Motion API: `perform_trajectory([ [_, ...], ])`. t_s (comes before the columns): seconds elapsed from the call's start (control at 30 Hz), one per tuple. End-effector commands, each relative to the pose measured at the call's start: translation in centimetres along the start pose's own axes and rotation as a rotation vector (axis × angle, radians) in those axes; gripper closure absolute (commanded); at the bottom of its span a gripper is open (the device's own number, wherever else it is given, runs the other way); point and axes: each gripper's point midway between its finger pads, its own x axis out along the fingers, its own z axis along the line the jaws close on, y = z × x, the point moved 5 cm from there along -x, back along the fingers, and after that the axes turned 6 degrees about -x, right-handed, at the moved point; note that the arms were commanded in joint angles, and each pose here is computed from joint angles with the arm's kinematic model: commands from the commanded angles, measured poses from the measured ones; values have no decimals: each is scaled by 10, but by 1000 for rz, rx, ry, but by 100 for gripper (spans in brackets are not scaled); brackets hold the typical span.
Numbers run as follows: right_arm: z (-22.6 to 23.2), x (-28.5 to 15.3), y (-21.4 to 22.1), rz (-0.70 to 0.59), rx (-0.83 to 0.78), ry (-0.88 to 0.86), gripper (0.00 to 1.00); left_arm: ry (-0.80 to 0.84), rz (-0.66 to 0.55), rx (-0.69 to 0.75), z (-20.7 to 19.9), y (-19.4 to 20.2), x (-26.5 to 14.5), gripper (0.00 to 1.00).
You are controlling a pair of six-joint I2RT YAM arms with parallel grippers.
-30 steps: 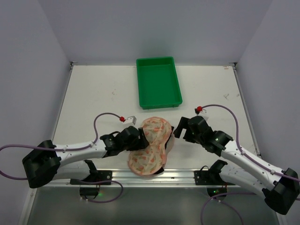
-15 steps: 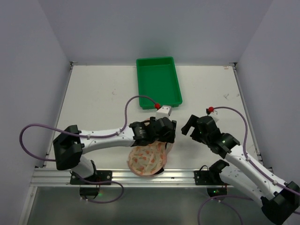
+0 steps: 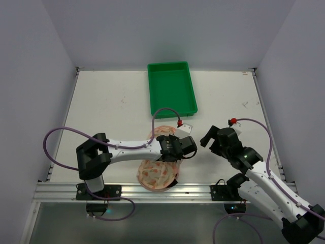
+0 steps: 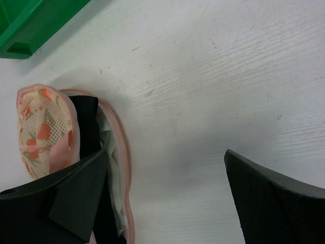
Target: Unzip the laundry bag and remove the bra
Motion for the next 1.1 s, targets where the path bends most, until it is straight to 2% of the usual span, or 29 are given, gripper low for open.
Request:
perform_trajectory([
  [0.0,-3,1,-3,-27,14,19,1,-41,-70,5,0,-17,-1,88],
  [0.1,-3,0,-4,-32,11,14,1,-15,-92,-13,-6,-26,-2,100],
  [0.23,-2,-2,-5,-36,7,2,1,38,-99,-69,-10,-44,0,100],
  [0.5,5,-7,-8,-43,-31,-70,1,284,-185,-281,-10,-94,-35,100],
  [0.63,13,-7,-6,-30,-63,-135,1,327,-217,-348,5,-104,-52,100],
  [0.83,29,-9,-8,-14,-119,-233,1,270,-206,-414,57,-90,-60,100],
  [1.07,47,-10,-10,16,-163,-334,1,130,-141,-480,120,-32,-50,100],
])
